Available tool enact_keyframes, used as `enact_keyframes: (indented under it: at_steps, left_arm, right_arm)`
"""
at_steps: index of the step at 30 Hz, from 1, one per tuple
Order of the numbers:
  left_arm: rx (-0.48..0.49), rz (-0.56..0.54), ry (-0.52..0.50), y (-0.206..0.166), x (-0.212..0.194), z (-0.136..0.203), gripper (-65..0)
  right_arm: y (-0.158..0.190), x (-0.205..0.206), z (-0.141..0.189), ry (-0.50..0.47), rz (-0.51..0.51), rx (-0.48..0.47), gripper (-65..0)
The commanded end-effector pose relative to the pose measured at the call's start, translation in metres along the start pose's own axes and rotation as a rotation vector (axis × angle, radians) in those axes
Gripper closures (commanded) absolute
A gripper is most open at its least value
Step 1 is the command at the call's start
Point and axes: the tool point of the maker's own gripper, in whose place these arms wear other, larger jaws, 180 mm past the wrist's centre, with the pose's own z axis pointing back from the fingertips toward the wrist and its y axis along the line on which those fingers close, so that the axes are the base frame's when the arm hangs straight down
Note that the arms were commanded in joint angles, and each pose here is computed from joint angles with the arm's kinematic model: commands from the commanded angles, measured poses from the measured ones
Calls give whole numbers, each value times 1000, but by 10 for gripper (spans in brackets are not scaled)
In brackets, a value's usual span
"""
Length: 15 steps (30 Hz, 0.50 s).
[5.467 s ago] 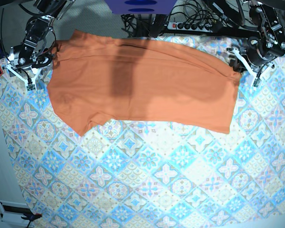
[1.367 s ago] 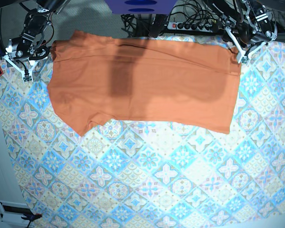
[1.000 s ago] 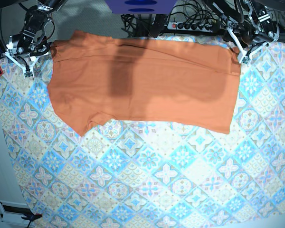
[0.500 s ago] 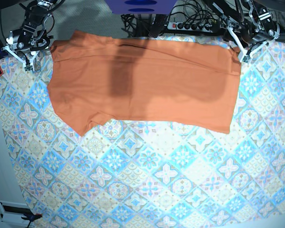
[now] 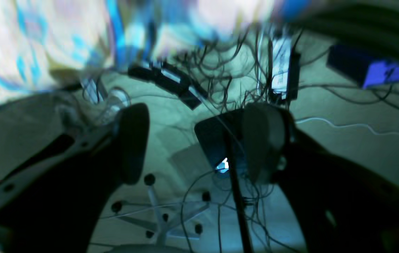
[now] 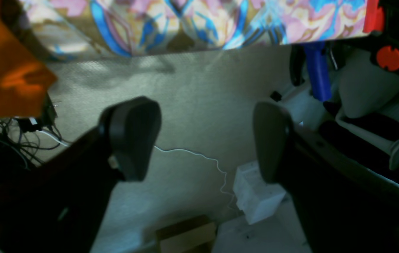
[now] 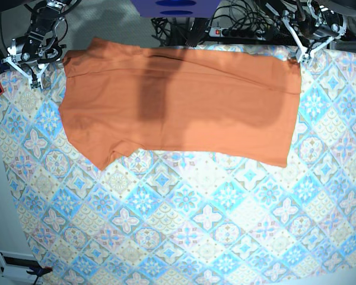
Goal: Fold the T-shirt properly
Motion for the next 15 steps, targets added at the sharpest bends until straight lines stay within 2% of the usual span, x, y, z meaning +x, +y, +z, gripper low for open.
enact_keyframes:
  at_steps: [1,6,15]
  left_arm:
    - [18,-9,28,5,-9,4,-412]
    - [14,-5,29,4,-10,3,-412]
    - [-33,36,66,-5,-22,-12,-423]
  right_arm:
    - [-11,3,4,-10,0,-32,-432]
    - [-7,2,1,-4,5,-21,-432]
    - [13,-30,-18,86,13,49,-432]
